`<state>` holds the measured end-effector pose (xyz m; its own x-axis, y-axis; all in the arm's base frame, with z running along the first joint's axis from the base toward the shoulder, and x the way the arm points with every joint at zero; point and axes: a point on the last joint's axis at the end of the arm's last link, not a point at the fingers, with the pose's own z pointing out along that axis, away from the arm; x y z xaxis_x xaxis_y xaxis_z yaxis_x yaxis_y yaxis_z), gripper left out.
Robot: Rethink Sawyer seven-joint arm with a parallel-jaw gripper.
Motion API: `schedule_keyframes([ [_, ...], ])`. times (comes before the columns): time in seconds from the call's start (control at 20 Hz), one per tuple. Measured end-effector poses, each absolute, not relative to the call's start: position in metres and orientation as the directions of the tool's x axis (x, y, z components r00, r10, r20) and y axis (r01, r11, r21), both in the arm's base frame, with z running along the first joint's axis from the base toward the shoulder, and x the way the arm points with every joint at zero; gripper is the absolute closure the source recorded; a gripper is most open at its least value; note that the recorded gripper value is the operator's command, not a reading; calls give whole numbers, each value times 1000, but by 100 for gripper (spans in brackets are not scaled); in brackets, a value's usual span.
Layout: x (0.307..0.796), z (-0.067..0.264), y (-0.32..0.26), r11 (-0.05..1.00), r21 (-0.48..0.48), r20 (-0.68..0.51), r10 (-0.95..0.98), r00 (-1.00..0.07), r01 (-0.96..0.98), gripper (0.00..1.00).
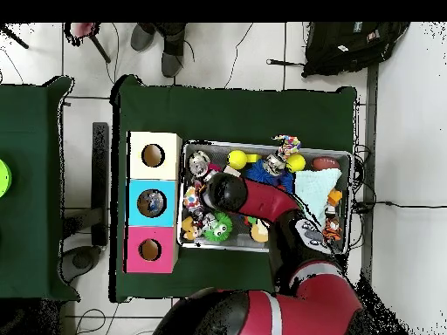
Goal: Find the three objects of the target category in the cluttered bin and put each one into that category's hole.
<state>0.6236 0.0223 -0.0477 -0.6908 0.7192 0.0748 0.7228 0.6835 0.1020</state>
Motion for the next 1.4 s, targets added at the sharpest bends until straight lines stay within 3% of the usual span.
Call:
schedule_keyframes([
  [1.4,554,-53,-7,641,25,181,752,-634,767,100],
])
